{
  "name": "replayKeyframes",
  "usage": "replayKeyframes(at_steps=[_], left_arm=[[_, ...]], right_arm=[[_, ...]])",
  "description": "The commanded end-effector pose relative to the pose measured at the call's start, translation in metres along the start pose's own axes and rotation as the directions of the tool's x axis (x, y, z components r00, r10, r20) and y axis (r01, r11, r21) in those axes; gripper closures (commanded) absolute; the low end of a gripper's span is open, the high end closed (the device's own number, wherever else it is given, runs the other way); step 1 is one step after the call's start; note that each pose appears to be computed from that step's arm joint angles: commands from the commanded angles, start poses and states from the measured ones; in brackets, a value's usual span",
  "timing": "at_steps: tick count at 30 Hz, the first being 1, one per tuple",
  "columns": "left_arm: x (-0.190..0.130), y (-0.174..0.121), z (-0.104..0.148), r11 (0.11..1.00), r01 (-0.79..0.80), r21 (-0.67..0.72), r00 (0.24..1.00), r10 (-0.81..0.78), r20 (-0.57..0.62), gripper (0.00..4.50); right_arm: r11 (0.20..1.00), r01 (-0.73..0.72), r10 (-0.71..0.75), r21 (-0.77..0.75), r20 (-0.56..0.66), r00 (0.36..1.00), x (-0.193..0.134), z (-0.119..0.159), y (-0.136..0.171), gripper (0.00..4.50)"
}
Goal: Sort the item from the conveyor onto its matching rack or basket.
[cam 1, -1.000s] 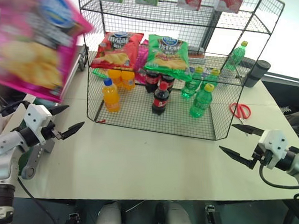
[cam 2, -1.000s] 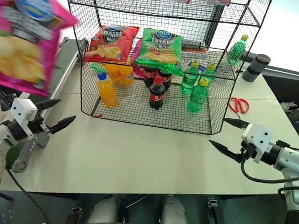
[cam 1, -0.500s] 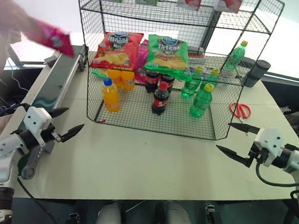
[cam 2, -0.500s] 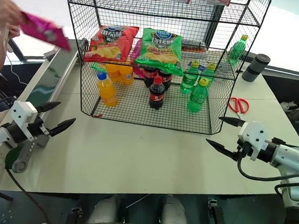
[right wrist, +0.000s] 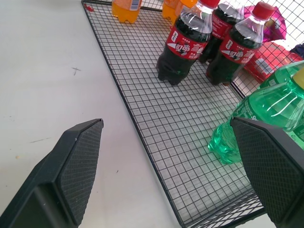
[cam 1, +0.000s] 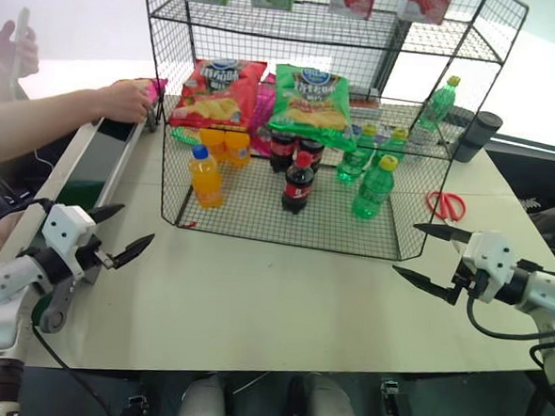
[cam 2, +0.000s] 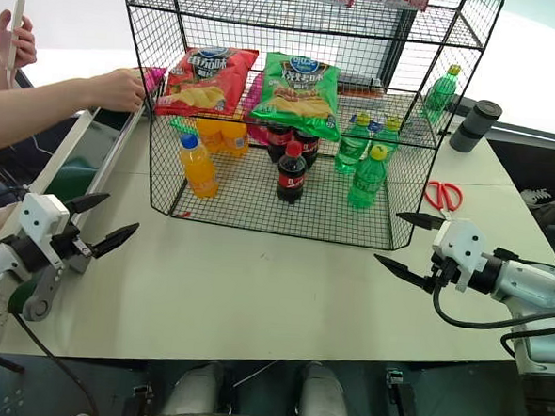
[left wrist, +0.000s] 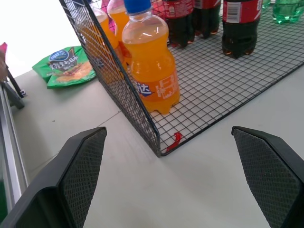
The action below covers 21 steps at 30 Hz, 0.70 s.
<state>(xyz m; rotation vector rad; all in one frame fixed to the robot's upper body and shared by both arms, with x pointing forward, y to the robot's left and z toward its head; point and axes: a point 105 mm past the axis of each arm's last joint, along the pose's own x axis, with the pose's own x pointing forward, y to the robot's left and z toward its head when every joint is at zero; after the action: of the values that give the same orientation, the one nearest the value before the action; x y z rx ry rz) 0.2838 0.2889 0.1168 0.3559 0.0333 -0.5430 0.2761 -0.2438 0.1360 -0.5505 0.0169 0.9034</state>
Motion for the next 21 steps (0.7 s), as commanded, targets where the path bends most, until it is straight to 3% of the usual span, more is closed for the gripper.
replayKeyframes(at_steps=[1, 4, 10, 19, 21], left_arm=[[-0.007, 0.007, 0.012, 1.0, -0.011, -0.008, 1.0, 0.011, 0.022, 0.0], [-0.01, 0.001, 0.012, 0.995, 0.025, -0.095, 0.999, -0.023, 0.03, 0.0], [-0.014, 0.011, 0.014, 0.994, -0.048, -0.099, 0.998, 0.052, 0.042, 0.0], [-0.024, 0.012, 0.018, 0.973, -0.105, -0.207, 0.989, 0.123, 0.079, 0.0], [-0.03, 0.009, 0.019, 0.981, -0.124, -0.151, 0.988, 0.137, 0.073, 0.0]], right_arm=[[1.0, 0.003, -0.002, -0.029, 0.025, 1.0, 0.002, 0.007, -0.004, 0.05], [1.0, 0.0, 0.001, -0.031, 0.028, 1.0, 0.004, 0.008, -0.004, 0.05], [0.999, -0.01, 0.012, -0.034, 0.05, 0.999, 0.008, 0.014, -0.004, 0.05], [0.997, -0.061, 0.051, 0.046, 0.189, 0.981, 0.038, 0.042, 0.012, 0.05], [0.994, -0.088, 0.072, 0.059, 0.226, 0.972, 0.049, 0.05, 0.021, 0.05]])
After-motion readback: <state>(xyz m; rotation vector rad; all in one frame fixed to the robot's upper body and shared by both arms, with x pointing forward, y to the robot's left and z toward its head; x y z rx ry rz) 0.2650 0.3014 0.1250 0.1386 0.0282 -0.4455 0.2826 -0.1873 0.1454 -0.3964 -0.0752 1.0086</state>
